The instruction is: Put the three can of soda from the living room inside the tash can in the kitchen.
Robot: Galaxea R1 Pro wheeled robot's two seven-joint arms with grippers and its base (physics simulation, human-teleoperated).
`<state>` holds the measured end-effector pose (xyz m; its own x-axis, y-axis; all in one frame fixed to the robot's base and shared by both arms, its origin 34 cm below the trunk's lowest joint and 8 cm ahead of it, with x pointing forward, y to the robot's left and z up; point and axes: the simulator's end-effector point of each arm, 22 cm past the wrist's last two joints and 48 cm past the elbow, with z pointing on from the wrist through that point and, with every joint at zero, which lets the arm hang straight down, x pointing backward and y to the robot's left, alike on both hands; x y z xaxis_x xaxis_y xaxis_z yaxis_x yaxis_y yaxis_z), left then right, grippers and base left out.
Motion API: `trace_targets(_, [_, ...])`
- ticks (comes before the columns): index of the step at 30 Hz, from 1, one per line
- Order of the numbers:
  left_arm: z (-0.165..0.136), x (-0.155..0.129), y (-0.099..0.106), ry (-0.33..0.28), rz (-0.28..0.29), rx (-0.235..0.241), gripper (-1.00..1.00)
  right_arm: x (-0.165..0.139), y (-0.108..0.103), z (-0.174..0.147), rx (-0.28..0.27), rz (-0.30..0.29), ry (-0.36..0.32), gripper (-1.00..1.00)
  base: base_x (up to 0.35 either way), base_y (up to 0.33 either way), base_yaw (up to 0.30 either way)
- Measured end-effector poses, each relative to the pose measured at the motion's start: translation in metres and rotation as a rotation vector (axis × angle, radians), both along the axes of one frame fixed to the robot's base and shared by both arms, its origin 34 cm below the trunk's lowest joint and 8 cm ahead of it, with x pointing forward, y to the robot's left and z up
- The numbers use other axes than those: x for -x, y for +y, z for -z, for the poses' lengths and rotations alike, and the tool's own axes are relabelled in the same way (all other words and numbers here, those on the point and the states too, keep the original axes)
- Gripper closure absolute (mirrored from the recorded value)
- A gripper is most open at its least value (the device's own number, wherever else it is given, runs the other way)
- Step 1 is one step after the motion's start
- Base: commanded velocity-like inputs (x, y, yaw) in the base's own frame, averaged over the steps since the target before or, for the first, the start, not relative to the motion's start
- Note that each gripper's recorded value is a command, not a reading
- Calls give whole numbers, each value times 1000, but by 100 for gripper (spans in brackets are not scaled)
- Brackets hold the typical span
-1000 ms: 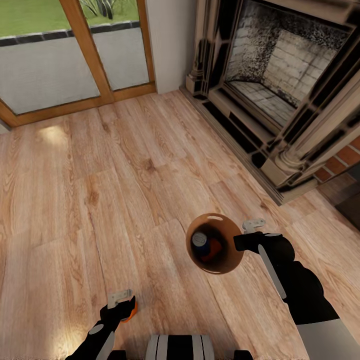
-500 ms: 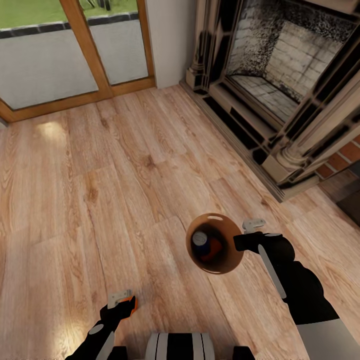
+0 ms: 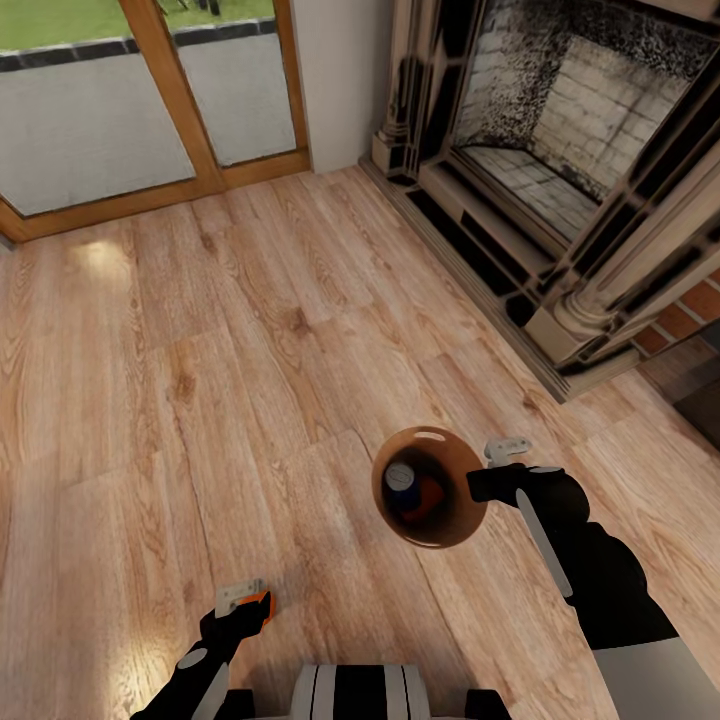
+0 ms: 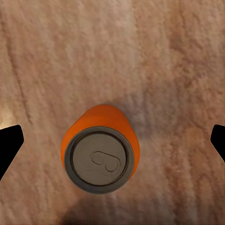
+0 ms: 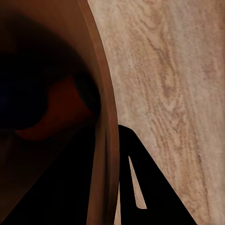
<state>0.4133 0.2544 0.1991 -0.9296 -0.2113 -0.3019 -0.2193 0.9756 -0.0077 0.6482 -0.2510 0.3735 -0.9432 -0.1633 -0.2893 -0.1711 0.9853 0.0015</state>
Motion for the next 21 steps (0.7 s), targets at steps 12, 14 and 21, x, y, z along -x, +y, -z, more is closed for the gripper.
trace_targets(12, [0, 0, 0, 0, 0, 0, -100, 0, 0, 0, -2, 0, 0, 100, -43, 0, 0])
trace_targets(14, [0, 0, 0, 0, 0, 0, -100, 0, 0, 0, 1, 0, 0, 100, -4, 0, 0])
trace_targets(21, [0, 0, 0, 0, 0, 0, -100, 0, 0, 0, -1, 0, 0, 100, -1, 0, 0])
